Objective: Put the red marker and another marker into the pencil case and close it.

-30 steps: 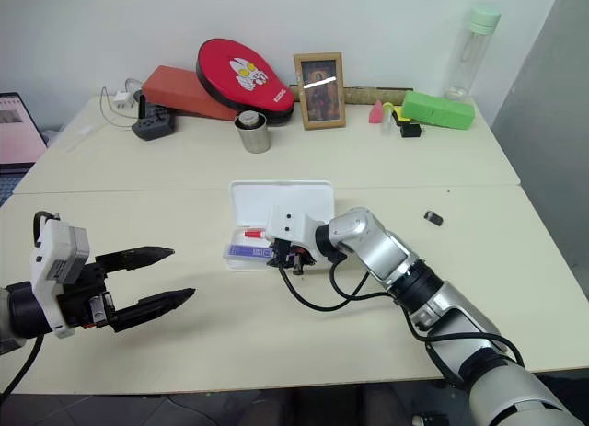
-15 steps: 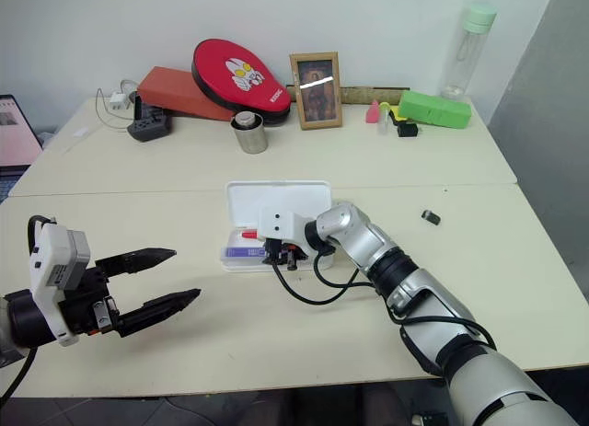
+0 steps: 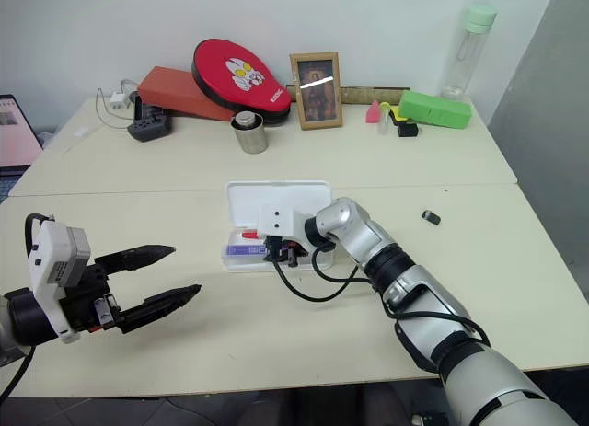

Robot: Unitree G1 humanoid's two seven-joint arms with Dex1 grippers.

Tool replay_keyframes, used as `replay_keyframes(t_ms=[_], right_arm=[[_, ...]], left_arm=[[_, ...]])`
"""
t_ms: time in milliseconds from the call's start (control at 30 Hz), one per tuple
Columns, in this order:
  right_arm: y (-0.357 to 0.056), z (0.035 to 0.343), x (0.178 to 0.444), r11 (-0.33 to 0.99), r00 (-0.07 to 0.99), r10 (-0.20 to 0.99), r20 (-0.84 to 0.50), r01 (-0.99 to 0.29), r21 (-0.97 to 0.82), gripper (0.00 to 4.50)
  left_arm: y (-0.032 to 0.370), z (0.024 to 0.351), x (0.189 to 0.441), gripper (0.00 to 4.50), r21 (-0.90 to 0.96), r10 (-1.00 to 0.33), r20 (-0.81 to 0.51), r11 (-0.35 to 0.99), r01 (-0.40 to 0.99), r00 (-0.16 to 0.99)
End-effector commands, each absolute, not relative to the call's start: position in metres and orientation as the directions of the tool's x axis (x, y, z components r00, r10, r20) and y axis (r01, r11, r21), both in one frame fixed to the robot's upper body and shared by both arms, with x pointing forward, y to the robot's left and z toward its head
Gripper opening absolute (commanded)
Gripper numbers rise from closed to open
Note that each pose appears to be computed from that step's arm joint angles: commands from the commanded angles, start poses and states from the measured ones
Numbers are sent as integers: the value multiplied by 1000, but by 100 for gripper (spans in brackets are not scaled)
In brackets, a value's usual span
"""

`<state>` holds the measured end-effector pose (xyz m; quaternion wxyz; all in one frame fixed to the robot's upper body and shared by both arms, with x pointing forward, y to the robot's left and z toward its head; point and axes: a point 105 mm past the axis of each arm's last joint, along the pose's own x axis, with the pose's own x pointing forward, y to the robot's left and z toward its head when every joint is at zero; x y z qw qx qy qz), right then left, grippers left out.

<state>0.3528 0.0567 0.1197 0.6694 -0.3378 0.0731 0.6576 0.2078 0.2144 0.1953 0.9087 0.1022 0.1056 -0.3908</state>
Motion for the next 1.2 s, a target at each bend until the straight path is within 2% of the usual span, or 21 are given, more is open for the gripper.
replay_keyframes(t_ms=[33,67,367,400,500,600,767,833,933,1100,1200], right_arm=[[64,138,352,-102,120,851,-511,-917,-386,177],[65,139,352,-103,120,852,-510,-916,-387,190],[68,147,348,-113,102,863,-494,-916,-386,433],[68,148,348,-112,101,866,-489,-916,-386,447],[66,154,346,-109,94,875,-475,-917,-383,447],[53,171,342,-69,93,908,-408,-928,-365,447],[-7,206,341,143,223,938,-264,-946,-292,447],[-37,208,343,226,305,912,-276,-932,-285,447],[-96,201,358,399,477,811,-340,-875,-276,447],[-174,168,380,552,619,625,-476,-782,-291,447],[-196,158,391,595,653,560,-510,-745,-302,447]], left_arm=[[212,199,208,450,140,-691,-270,662,737,671],[212,199,208,450,141,-690,-271,662,737,671],[213,199,209,450,143,-689,-272,661,737,672],[213,200,209,450,144,-690,-272,660,738,671],[212,201,210,450,146,-695,-267,656,741,668],[205,204,221,450,158,-718,-243,633,757,652],[179,207,246,450,167,-794,-185,556,814,579],[169,210,256,450,179,-815,-157,532,828,558],[145,212,272,450,177,-863,-106,472,863,494],[105,217,288,450,179,-924,-37,367,913,379],[88,216,291,450,198,-947,-42,303,932,317]])
